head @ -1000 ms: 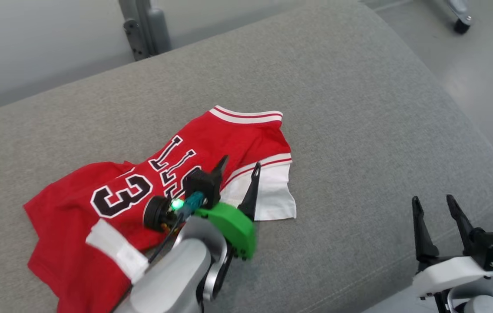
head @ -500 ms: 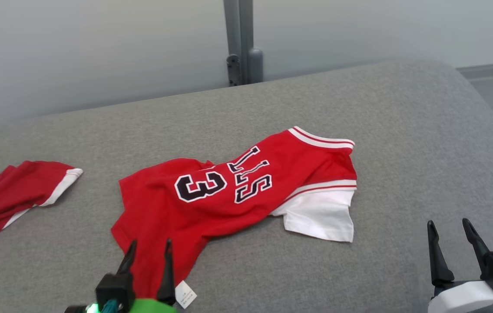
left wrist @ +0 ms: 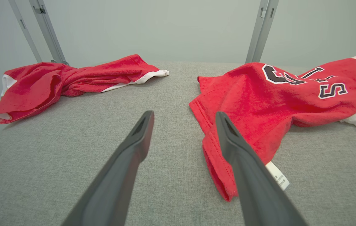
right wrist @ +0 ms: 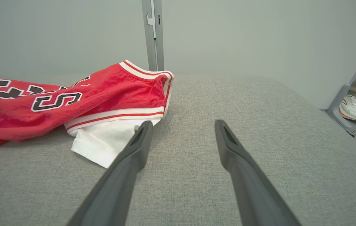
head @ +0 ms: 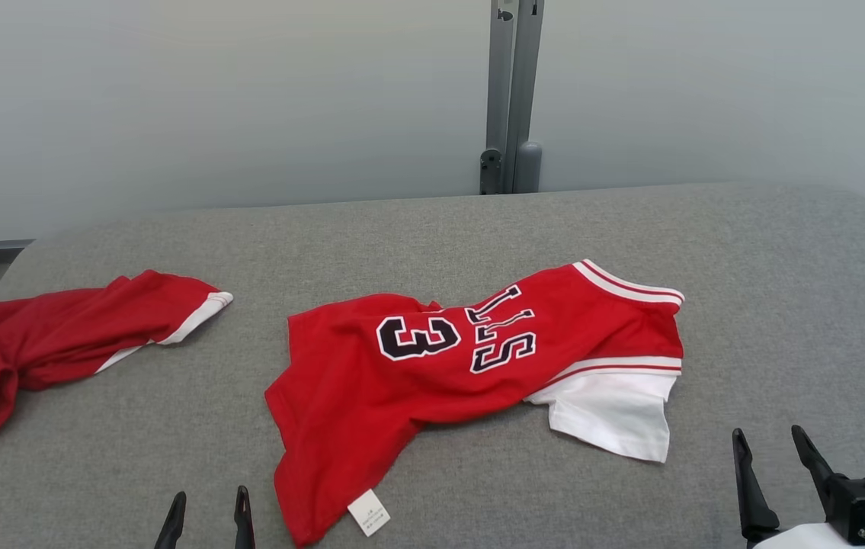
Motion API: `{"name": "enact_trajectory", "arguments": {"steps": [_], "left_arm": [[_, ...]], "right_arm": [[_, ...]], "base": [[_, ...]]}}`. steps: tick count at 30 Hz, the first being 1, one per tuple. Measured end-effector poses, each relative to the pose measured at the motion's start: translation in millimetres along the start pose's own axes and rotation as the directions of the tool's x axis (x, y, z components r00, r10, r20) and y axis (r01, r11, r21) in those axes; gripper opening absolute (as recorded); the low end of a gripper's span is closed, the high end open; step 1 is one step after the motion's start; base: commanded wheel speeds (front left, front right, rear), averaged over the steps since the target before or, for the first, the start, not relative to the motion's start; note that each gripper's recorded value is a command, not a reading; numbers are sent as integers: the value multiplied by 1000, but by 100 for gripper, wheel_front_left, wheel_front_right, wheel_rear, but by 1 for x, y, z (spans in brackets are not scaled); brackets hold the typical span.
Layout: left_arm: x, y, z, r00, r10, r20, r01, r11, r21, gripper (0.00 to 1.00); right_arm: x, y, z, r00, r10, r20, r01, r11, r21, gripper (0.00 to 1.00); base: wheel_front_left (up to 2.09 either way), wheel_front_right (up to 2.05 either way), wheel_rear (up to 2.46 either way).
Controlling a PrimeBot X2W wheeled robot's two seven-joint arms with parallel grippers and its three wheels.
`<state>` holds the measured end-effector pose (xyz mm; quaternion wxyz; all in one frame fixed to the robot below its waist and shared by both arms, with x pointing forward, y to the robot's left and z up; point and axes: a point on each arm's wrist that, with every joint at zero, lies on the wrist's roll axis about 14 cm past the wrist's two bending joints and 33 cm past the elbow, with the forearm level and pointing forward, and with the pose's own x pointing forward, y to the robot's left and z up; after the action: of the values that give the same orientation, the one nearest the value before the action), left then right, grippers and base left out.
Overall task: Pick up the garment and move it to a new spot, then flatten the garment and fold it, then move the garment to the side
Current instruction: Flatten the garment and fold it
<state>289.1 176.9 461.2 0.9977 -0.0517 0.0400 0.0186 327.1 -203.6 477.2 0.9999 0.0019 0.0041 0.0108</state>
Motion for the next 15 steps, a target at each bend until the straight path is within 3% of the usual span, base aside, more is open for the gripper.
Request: {"name": "enact_trajectory", "arguments": {"steps": [15], "left_arm": [[5, 6, 3, 999, 27, 18, -27, 1000, -13, 100]], "right_arm": [[9, 24, 11, 996, 76, 35, -77, 997, 3, 100]], "base": [[0, 0, 0]]}}
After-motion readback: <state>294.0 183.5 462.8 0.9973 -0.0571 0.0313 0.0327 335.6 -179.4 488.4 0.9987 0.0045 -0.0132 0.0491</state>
